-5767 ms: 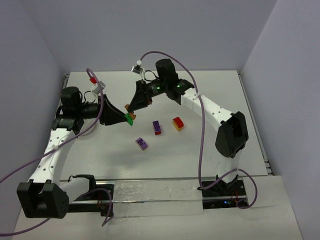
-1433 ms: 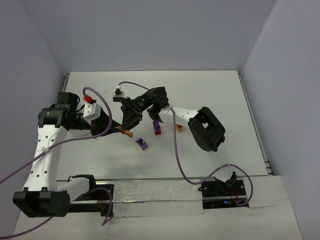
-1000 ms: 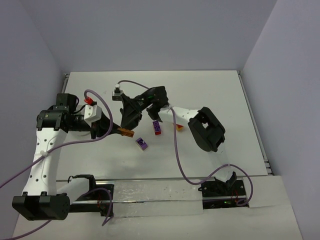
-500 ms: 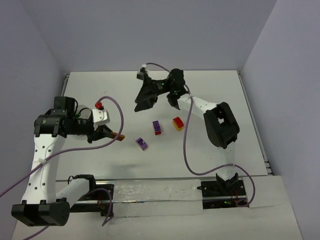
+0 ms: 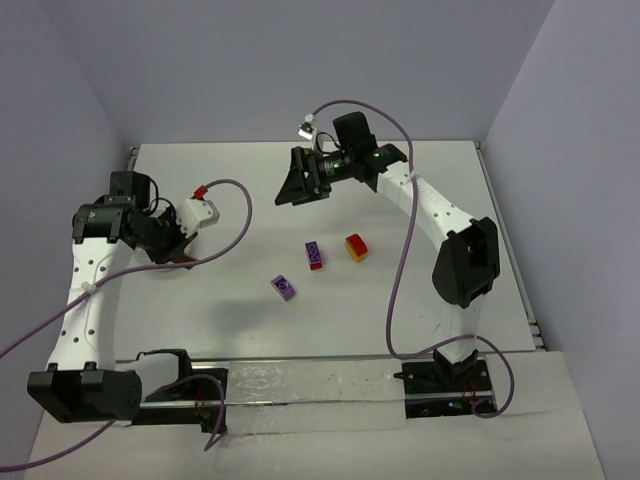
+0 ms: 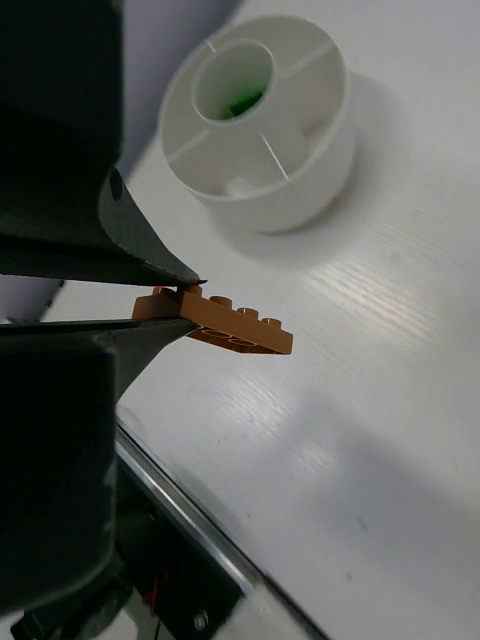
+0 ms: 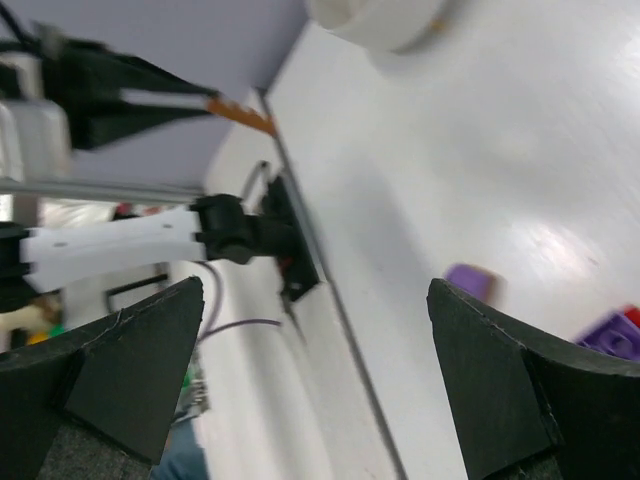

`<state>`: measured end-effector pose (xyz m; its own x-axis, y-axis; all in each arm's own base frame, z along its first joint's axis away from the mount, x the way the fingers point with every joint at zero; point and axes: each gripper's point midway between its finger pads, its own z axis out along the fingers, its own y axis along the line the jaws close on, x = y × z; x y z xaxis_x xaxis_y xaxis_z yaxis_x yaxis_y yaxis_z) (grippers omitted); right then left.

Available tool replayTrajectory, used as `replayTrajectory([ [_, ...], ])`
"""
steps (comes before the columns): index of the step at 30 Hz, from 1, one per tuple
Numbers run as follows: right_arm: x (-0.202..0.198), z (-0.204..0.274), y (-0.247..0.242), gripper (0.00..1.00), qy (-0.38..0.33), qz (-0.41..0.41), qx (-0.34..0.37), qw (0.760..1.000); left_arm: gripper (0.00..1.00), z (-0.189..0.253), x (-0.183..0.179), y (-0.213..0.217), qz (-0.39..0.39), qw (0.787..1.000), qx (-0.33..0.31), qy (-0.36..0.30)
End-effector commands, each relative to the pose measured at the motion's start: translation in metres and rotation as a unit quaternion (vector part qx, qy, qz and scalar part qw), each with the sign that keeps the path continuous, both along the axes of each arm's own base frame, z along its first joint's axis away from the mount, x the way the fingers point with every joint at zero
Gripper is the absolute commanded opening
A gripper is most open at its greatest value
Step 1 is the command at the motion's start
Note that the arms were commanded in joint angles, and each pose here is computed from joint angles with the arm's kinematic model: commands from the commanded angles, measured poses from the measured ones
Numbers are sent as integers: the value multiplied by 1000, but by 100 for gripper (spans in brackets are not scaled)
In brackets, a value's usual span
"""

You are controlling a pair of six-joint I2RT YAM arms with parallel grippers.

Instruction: Sort the legos into containers by color

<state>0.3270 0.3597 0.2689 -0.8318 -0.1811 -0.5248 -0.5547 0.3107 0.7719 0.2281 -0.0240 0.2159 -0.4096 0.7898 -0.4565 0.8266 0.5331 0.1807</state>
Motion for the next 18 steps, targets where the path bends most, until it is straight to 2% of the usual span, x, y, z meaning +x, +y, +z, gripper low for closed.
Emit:
replayTrajectory([
  [1,2,-4,-24,100,-92,-17,-85,992,0,22,34,54,54,993,97,-51],
  [7,1,-18,-35,100,-134,-22,-132,982,0,18,57,89,82,987,137,-35],
  [9,4,-19,-38,100,-151,-31,-148,977,0,14,70,96,92,984,146,-51],
  [18,5,-25,-42,100,-160,-34,-160,974,0,-9,94,105,101,980,158,-62],
])
